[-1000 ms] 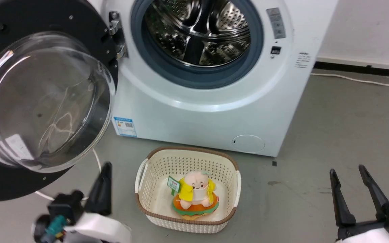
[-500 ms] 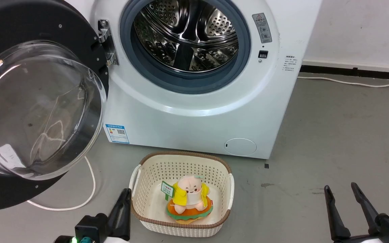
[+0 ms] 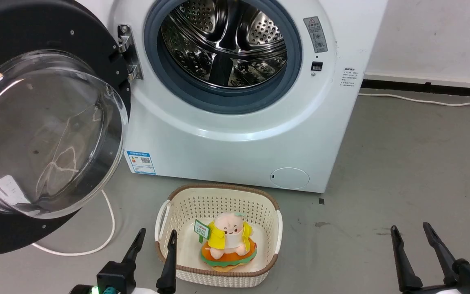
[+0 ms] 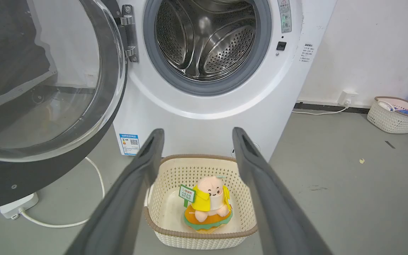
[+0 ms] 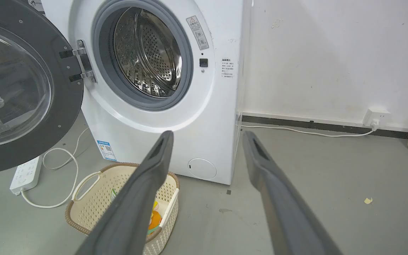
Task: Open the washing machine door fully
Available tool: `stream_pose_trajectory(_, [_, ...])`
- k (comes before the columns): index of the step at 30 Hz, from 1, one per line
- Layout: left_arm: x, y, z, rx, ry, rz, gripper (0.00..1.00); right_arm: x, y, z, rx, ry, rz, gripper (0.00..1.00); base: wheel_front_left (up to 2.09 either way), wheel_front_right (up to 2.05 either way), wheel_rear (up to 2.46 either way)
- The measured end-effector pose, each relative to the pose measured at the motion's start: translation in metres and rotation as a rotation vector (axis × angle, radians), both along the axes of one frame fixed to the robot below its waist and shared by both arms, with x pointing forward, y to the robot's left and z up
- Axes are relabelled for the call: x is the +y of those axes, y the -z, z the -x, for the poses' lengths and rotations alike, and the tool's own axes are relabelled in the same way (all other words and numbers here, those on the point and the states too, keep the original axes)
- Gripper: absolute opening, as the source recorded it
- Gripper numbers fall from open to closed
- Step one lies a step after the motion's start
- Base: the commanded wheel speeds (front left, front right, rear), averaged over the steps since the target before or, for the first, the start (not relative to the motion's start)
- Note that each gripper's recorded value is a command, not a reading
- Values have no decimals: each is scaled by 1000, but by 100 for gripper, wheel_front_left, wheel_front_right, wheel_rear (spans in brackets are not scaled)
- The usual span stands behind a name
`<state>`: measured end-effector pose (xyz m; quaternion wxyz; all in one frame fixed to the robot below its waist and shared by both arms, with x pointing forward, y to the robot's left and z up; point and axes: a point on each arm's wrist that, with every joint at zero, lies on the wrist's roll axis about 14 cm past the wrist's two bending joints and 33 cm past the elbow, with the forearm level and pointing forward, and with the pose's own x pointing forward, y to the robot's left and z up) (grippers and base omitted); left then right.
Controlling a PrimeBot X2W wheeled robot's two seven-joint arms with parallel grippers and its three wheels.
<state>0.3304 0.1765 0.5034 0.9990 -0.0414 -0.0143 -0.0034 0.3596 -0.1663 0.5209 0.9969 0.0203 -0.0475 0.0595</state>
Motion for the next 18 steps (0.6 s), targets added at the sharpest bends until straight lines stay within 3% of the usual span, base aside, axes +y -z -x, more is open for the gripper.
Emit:
stream_pose_trajectory(3, [0, -1, 0, -3, 2, 1, 100, 1, 0, 0, 0, -2, 0, 100, 0, 0, 0])
stream_pose_trajectory(4, [-1, -1, 0, -1, 3, 2, 0, 1, 0, 0, 0, -2, 0, 0, 0, 0, 0])
stream_pose_trajectory(18, [-1, 0, -4, 8, 4, -5, 0, 0, 2, 1, 16, -1, 5, 0, 0, 0, 0])
